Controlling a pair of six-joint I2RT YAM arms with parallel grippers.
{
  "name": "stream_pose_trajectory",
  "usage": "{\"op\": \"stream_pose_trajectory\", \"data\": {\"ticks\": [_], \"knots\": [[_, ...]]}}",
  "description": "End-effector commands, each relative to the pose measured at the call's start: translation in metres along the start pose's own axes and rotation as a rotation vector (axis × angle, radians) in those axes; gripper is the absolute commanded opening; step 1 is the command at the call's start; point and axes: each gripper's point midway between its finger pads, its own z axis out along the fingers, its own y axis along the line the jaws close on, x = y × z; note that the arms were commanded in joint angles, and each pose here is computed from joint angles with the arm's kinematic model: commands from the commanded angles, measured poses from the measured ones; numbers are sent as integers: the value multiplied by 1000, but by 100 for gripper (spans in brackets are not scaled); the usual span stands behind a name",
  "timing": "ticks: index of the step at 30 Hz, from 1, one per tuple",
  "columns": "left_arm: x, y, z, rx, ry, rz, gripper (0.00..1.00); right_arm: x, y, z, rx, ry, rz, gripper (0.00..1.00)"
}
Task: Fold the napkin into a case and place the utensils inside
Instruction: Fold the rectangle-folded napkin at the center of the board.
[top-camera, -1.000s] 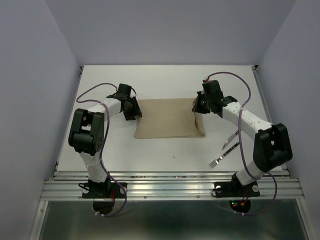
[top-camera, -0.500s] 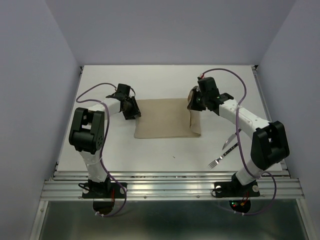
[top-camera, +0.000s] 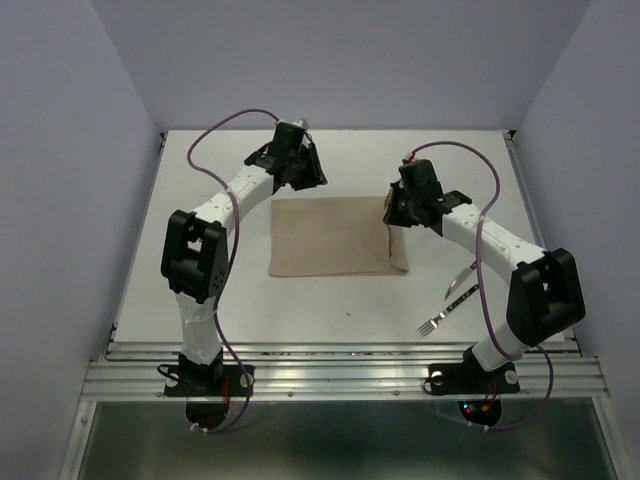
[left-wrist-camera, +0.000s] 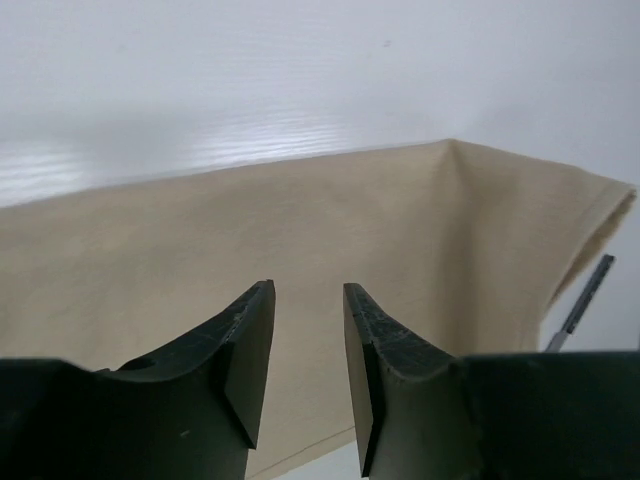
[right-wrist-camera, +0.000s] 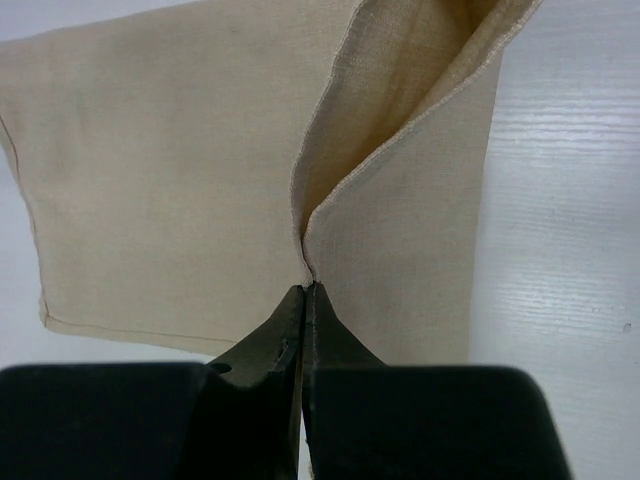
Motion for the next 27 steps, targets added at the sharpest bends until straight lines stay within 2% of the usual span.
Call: {"op": "stream_pose_trajectory", "data": {"ticks": [1, 4, 9, 16, 22, 27], "knots": [[6, -58, 26, 191, 43, 40, 44, -13, 5, -17, -9, -65, 12, 1], [4, -83, 44, 250, 49, 46, 39, -13, 5, -18, -12, -60, 16, 1], [9, -100, 78, 270, 61, 50, 37, -12, 5, -18, -9, -54, 16, 1], [22, -92, 116, 244, 94, 15, 36, -13, 5, -19, -3, -51, 11, 1], [23, -97, 124, 267, 106, 13, 36, -11, 2, -18, 9, -43, 9, 1], [40, -87, 140, 250, 157, 10, 36, -12, 3, -19, 9, -45, 10, 1]]}}
